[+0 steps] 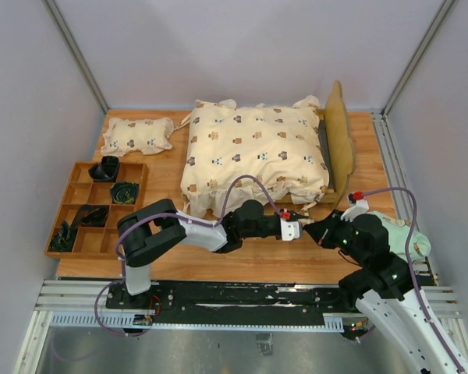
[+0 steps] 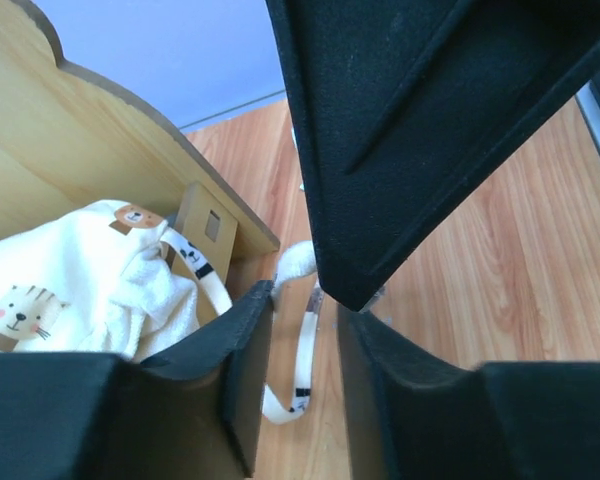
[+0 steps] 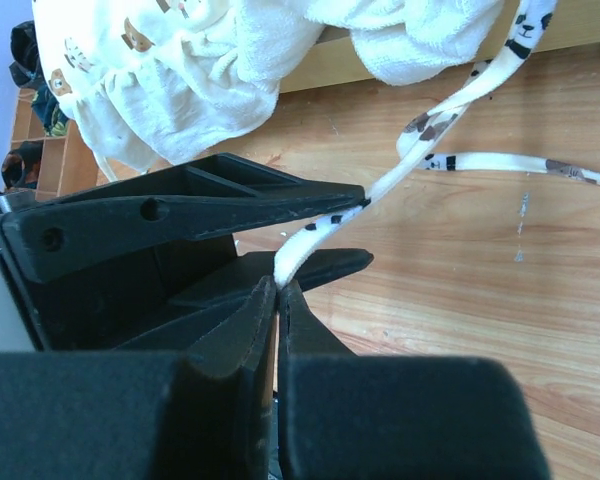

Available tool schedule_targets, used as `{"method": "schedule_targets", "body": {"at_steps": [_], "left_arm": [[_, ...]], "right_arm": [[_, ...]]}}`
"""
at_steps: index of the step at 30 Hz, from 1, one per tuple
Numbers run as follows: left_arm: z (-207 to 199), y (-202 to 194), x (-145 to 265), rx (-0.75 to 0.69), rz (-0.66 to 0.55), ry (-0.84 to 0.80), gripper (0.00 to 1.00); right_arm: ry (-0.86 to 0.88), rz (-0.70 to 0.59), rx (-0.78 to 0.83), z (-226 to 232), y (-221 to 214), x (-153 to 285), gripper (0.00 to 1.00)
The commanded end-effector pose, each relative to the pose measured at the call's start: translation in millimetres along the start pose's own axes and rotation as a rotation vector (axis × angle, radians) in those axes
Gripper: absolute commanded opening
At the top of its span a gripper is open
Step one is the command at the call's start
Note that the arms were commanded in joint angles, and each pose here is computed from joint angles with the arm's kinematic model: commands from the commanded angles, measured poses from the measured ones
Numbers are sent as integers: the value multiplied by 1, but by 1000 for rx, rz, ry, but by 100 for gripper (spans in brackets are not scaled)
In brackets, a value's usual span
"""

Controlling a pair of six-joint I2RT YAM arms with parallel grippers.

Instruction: Set up the pet bed

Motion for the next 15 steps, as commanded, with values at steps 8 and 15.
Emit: {"method": "schedule_targets", "body": {"at_steps": [8,15], "left_arm": [[13,20,-6,-8,-102,77,0],[19,13,2,58,-128,120,0]], "right_arm": [[26,-30,-32,6,6,4,0],[-272,-69,-350,-26,7,23,32]]}}
Point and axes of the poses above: each gripper's point midway between its finger pads, its own x axis back along the fingers, its own z axis along the line the jaws close on, y = z × x, the point moved 3 cm from there along x, back along the fingers, and after that the axes turned 12 degrees about x, right-handed, at the moved point
